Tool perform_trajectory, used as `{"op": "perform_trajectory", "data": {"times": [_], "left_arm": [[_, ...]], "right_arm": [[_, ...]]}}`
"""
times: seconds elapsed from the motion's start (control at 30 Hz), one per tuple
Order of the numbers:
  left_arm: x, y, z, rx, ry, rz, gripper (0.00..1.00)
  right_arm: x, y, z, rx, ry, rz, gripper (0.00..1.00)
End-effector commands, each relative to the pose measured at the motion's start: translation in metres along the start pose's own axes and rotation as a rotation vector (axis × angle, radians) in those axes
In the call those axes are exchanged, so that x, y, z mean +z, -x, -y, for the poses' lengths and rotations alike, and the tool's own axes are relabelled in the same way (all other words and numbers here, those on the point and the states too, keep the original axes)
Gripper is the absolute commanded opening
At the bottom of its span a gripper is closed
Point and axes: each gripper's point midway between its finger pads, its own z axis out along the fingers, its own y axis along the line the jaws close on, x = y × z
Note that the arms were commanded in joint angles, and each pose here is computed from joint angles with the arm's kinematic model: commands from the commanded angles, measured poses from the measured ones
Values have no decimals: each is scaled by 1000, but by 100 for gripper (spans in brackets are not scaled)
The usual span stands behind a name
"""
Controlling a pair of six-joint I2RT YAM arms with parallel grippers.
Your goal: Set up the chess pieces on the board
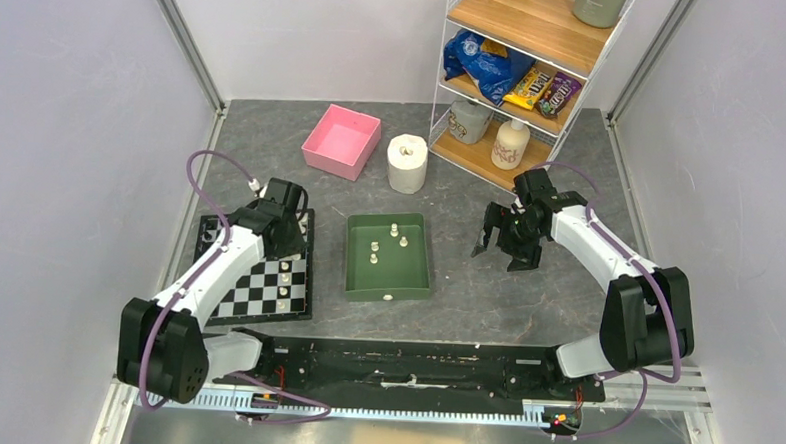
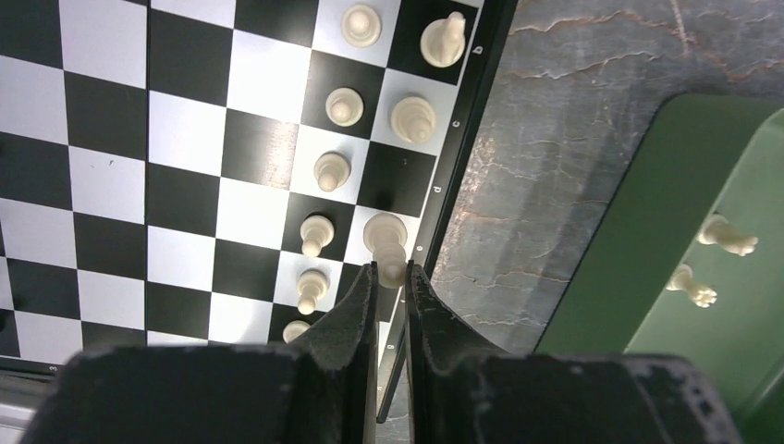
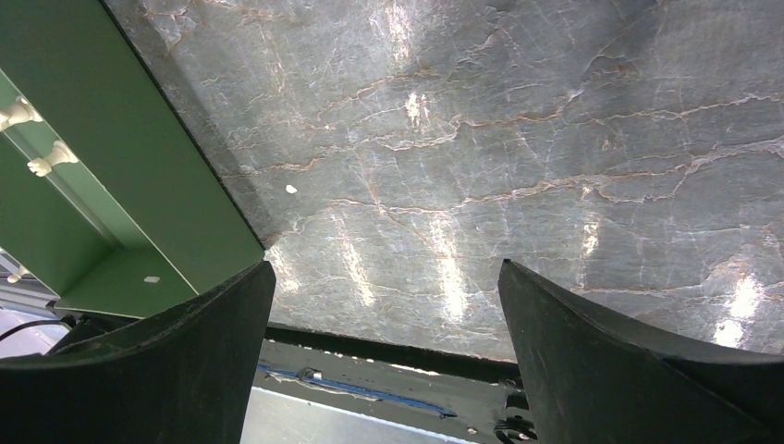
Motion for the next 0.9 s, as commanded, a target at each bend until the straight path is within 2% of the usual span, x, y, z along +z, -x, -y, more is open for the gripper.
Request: {"op": "perform_trajectory", "data": {"times": [0.0, 0.87], "left_arm": [[7, 2, 8, 18, -55, 1, 2], [28, 7, 3, 13, -24, -10, 2]], "right_arm": [[3, 2, -1, -7, 10, 0, 99], [4, 2, 2, -1, 0, 0, 99]]}}
